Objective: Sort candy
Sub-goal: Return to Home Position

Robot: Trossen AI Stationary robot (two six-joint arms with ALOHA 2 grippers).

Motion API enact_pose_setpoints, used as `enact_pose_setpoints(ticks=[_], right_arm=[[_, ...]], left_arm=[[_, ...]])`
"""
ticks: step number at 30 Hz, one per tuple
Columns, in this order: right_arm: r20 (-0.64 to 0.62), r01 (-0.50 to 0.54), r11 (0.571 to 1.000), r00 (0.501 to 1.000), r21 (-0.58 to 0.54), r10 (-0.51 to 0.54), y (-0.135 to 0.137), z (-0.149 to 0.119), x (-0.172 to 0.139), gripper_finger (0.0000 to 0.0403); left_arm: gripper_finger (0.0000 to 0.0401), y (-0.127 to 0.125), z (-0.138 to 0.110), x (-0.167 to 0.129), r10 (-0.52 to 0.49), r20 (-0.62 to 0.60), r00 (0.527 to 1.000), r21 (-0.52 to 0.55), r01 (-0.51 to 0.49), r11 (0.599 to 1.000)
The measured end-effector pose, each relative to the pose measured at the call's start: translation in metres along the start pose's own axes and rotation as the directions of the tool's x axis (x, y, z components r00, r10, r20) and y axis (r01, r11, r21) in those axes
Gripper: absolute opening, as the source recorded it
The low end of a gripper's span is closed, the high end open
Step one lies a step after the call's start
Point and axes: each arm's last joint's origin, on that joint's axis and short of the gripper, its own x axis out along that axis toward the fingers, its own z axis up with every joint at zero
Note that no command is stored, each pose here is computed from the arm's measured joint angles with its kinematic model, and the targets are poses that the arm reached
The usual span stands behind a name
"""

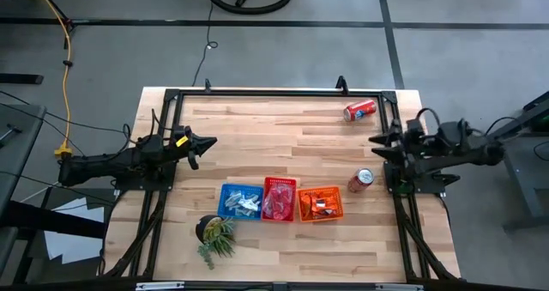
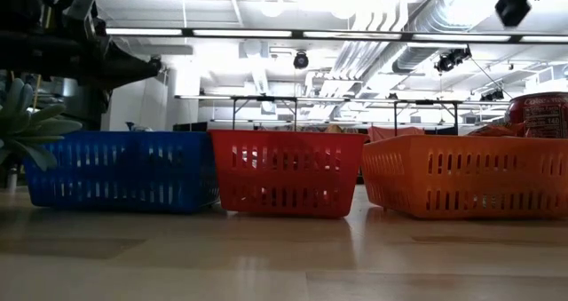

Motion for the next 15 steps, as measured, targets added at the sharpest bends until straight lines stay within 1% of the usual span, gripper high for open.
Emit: enact_pose_setpoints(ticks=[2,4,7,9,12,13,15], right_arm=[[0.054,-0.033,0.999,0.998,0.026,0.031,-0.006,-0.018,0.007,0.0184],[0.116,-0.061,0.998,0.992,0.028,0.058,-0.011,-0.036,0.017,0.0157],[0.205,-0.09,0.996,0.975,-0.016,0.091,-0.018,-0.06,0.032,0.011],[0.265,-0.098,0.994,0.958,-0.042,0.106,-0.022,-0.071,0.038,0.0073],[0.334,-0.111,0.993,0.935,-0.05,0.121,-0.029,-0.084,0.043,0.0016],[0.347,-0.119,0.991,0.929,-0.054,0.13,-0.031,-0.087,0.044,0.0009],[0.356,-0.138,0.989,0.922,-0.06,0.15,-0.034,-0.091,0.045,0.0014]], left_arm=[[0.0,0.0,0.0,0.0,0.0,0.0,1.0,0.0,0.0,1.0],[0.0,0.0,0.0,0.0,0.0,0.0,1.0,0.0,0.0,1.0],[0.0,0.0,0.0,0.0,0.0,0.0,1.0,0.0,0.0,1.0],[0.0,0.0,0.0,0.0,0.0,0.0,1.0,0.0,0.0,1.0],[0.0,0.0,0.0,0.0,0.0,0.0,1.0,0.0,0.0,1.0],[0.0,0.0,0.0,0.0,0.0,0.0,1.0,0.0,0.0,1.0],[0.0,0.0,0.0,0.0,0.0,0.0,1.0,0.0,0.0,1.0]])
